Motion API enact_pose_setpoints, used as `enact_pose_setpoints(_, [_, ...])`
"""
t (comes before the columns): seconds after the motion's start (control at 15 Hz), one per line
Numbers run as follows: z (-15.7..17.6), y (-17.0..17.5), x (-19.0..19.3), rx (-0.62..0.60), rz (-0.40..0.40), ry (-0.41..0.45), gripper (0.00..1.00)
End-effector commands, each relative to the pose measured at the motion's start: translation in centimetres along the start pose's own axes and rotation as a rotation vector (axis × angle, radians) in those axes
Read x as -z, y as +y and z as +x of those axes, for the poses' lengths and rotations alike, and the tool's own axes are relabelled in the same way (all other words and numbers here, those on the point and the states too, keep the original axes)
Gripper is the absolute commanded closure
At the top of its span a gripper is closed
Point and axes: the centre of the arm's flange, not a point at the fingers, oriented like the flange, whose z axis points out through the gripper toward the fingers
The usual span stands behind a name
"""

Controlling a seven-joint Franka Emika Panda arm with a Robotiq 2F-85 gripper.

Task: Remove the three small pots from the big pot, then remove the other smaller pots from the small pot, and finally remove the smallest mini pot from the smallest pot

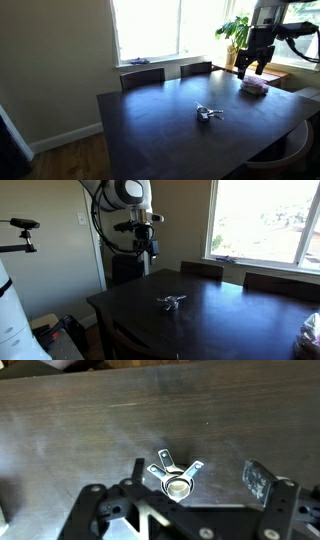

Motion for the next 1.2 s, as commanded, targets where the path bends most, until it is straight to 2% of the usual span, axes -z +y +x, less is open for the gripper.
enact_pose_setpoints(0.0, [5.2,-1.0,-2.6,-0.026,-0.009,0.014,0.00])
enact_pose_setpoints(0.07, [5.6,-1.2,-2.9,-0.025,-0.009,0.011,0.00])
enact_pose_setpoints(0.13, [3.3,-0.5,-2.2,-0.004,0.007,0.002,0.00])
enact_pose_setpoints(0.6, [5.8,-0.6,-4.0,-0.029,-0.011,-0.022,0.00])
enact_pose_setpoints(0.73, [7.9,-0.4,-5.3,-0.068,-0.015,-0.057,0.00])
enact_pose_setpoints(0.87, [9.6,-0.1,-6.2,-0.069,0.014,-0.053,0.00])
enact_pose_setpoints(1.13, [13.3,0.1,-9.1,-0.089,0.013,-0.076,0.00])
